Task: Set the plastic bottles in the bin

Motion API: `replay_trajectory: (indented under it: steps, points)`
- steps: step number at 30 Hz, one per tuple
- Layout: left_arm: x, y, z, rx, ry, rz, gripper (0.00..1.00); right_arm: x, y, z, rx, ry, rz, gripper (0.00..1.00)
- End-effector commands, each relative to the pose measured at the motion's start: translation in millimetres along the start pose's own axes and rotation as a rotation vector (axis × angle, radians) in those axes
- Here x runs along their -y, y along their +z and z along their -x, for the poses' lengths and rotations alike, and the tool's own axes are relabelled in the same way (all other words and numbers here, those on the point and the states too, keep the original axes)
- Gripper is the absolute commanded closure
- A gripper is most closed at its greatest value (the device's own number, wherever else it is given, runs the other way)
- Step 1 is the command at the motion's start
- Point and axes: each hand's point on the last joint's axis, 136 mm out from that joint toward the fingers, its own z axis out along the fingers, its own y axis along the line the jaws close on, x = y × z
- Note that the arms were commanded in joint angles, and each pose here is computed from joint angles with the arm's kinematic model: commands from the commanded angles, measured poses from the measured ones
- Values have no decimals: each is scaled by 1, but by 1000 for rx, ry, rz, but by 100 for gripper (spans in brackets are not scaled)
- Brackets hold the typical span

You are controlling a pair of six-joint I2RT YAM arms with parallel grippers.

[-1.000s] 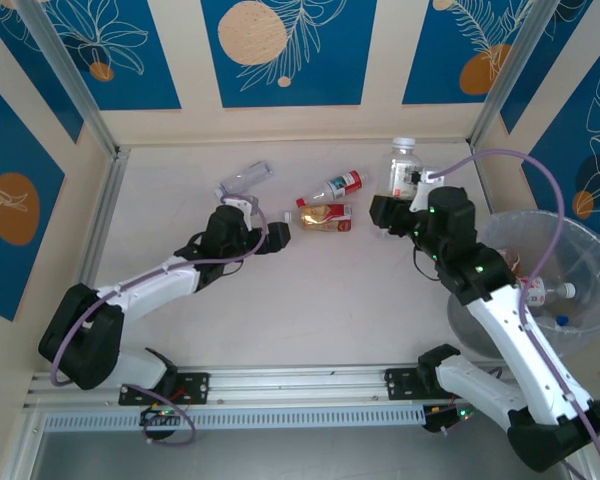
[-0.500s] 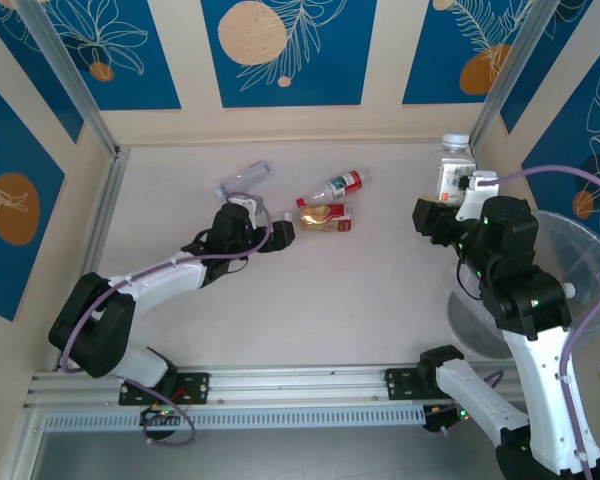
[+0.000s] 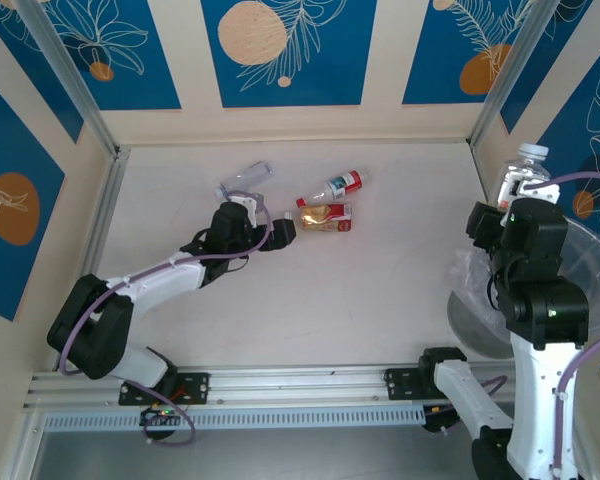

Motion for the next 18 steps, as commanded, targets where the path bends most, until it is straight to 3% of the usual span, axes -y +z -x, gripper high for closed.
replay_trajectory:
  steps: [1,10,13,15,16,18]
  points:
    - [14,-3,17,35,40,-44,1,30,-4,8,35,45,-130,100]
    - [15,9,13,14,34,-69,1,89,9,-16,41,235,-437,98]
    - [15,12,12,9,31,-71,1,96,17,-32,40,293,-451,92]
    - [15,14,11,0,32,-75,1,98,25,-45,18,307,-465,83]
    - [15,15,11,-2,31,-76,1,102,28,-51,8,310,-491,72]
    - [16,15,11,-5,30,-80,1,110,29,-62,-4,330,-550,33]
